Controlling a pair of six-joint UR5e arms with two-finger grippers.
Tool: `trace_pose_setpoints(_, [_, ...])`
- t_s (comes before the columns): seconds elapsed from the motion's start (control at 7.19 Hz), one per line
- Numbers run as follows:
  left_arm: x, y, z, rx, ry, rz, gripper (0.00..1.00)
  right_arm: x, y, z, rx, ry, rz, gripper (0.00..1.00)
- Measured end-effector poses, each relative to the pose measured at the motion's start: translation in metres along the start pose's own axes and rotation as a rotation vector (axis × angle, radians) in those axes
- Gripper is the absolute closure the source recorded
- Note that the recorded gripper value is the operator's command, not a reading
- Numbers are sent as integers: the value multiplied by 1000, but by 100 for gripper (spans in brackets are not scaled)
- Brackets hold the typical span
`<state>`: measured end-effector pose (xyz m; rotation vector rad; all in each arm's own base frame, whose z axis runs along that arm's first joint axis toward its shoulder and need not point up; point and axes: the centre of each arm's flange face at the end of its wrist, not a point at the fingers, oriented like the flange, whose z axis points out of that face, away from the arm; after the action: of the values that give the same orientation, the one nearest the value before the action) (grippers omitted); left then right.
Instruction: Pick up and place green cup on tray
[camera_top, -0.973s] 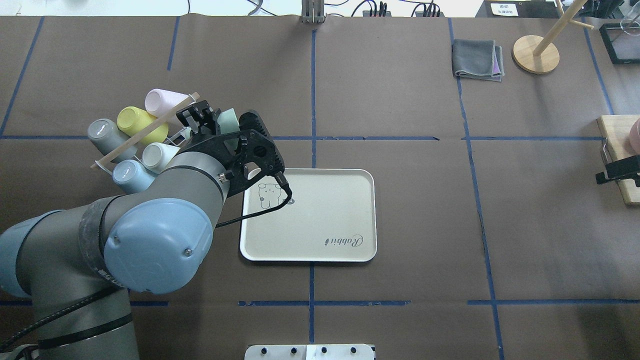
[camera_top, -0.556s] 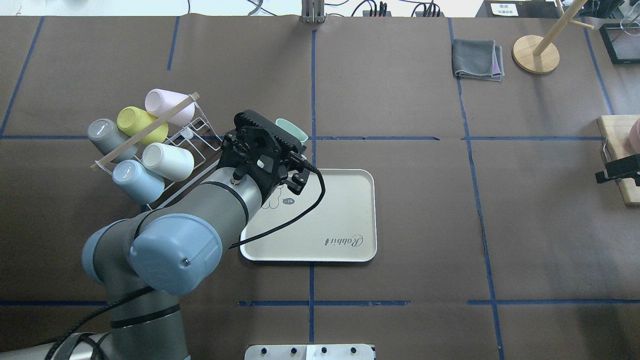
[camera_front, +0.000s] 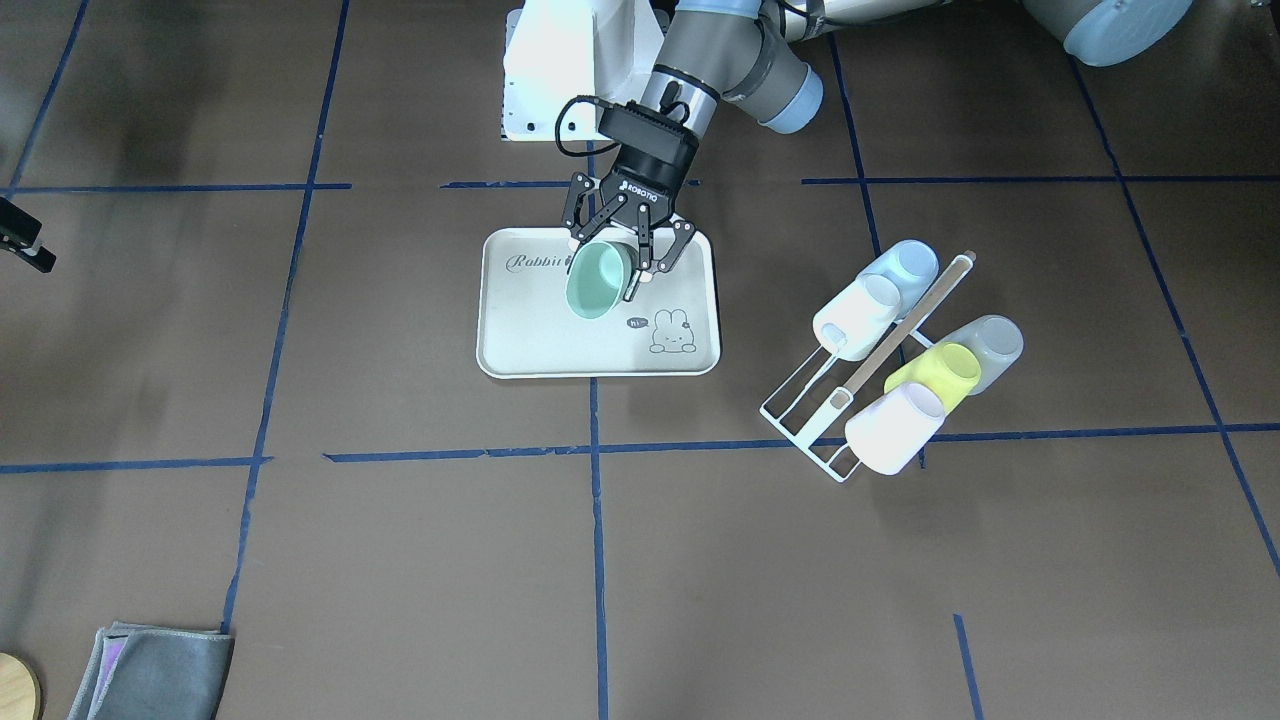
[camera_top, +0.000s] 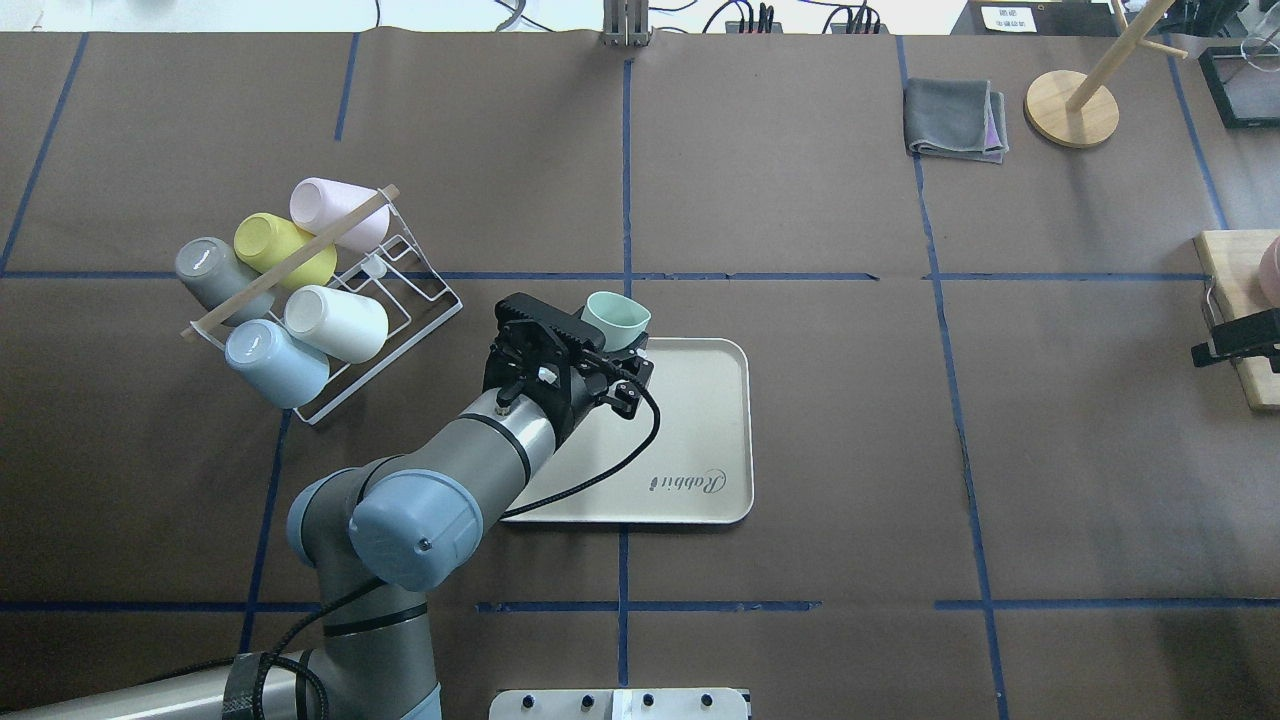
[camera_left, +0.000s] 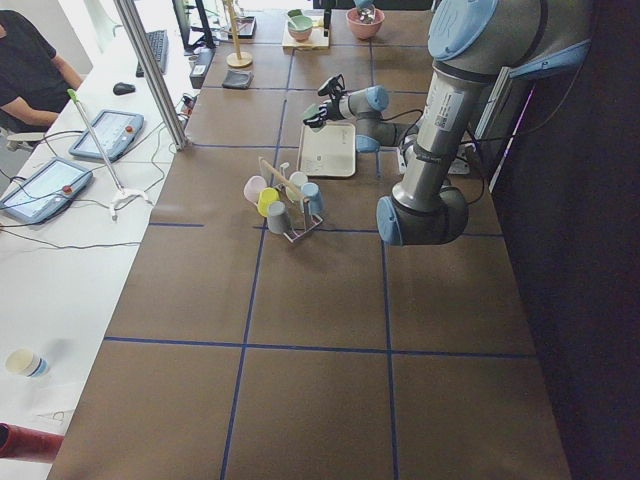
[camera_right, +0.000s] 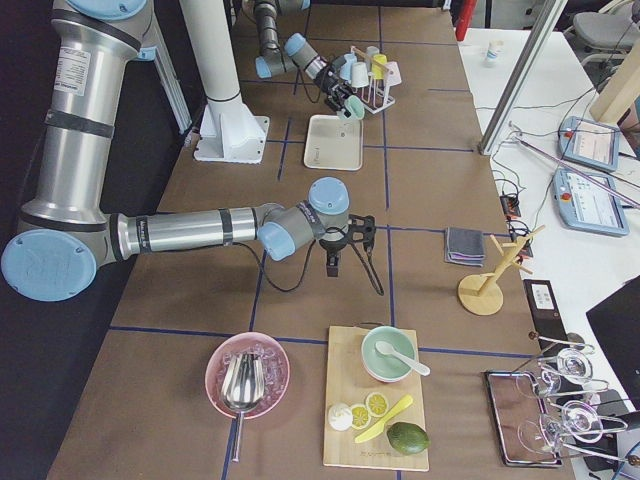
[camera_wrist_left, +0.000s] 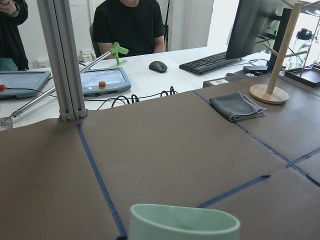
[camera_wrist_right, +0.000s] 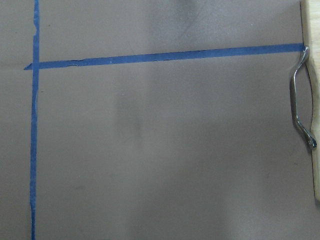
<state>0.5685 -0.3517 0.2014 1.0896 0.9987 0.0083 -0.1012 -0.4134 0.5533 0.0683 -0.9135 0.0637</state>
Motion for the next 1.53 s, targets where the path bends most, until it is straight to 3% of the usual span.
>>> trace_pose_setpoints(0.28, [13,40,5,15,-24,10,29,0,0,0,2,2,0,0])
trace_pose_setpoints(0.56, [29,67,3,37,1,-9,27,1,0,0,3,4,1,0])
trace_pose_setpoints(1.53, [54,74,13,38,20,-19,19,2,0,1,4,8,2,0])
